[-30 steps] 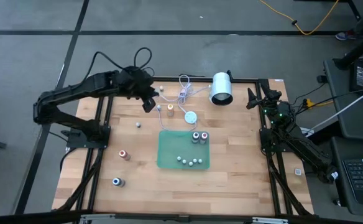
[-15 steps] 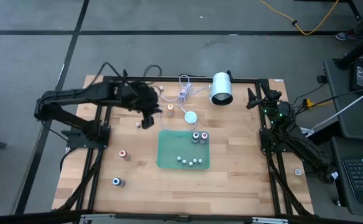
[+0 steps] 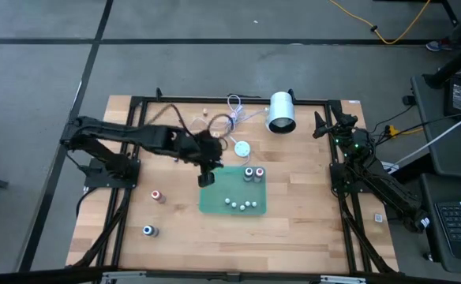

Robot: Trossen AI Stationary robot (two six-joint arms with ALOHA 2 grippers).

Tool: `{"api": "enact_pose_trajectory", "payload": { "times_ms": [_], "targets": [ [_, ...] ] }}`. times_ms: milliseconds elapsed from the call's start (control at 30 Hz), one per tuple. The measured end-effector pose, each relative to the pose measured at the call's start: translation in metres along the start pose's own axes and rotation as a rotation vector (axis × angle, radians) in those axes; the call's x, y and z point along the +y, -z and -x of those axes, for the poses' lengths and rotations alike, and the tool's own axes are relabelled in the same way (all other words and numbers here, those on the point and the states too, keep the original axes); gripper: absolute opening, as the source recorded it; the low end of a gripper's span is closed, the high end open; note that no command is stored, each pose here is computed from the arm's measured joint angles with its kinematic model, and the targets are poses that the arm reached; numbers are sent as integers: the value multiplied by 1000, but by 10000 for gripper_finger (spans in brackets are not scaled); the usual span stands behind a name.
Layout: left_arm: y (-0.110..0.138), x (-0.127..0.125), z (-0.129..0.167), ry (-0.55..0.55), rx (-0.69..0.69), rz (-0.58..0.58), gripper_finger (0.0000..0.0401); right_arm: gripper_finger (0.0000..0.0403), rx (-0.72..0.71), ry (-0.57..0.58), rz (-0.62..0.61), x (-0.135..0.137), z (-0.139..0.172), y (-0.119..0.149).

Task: Pick & Place food coloring
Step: Put the top small blue food coloring bottle into the bin

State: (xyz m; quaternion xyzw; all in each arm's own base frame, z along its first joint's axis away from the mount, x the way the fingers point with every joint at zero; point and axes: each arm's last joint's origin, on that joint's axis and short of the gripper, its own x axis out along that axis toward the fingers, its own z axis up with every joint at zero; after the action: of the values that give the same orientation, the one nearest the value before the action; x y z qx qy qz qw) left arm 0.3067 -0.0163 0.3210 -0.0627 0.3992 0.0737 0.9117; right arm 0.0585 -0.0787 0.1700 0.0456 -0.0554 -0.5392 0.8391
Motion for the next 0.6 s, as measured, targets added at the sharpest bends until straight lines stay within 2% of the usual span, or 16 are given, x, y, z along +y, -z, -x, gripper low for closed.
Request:
{"api": "enact_pose_trajectory", "payload": {
  "times_ms": [200,333,600],
  "targets": [
    [9,-24,-34,-54,56,79,61,384,0,0,0,0,0,0],
    [12,-43,-52,-79,32,129,61,384,0,0,0,0,0,0],
    [26,-70,-73,-139,21,216,61,384,0,0,0,0,0,0]
  ]
}}
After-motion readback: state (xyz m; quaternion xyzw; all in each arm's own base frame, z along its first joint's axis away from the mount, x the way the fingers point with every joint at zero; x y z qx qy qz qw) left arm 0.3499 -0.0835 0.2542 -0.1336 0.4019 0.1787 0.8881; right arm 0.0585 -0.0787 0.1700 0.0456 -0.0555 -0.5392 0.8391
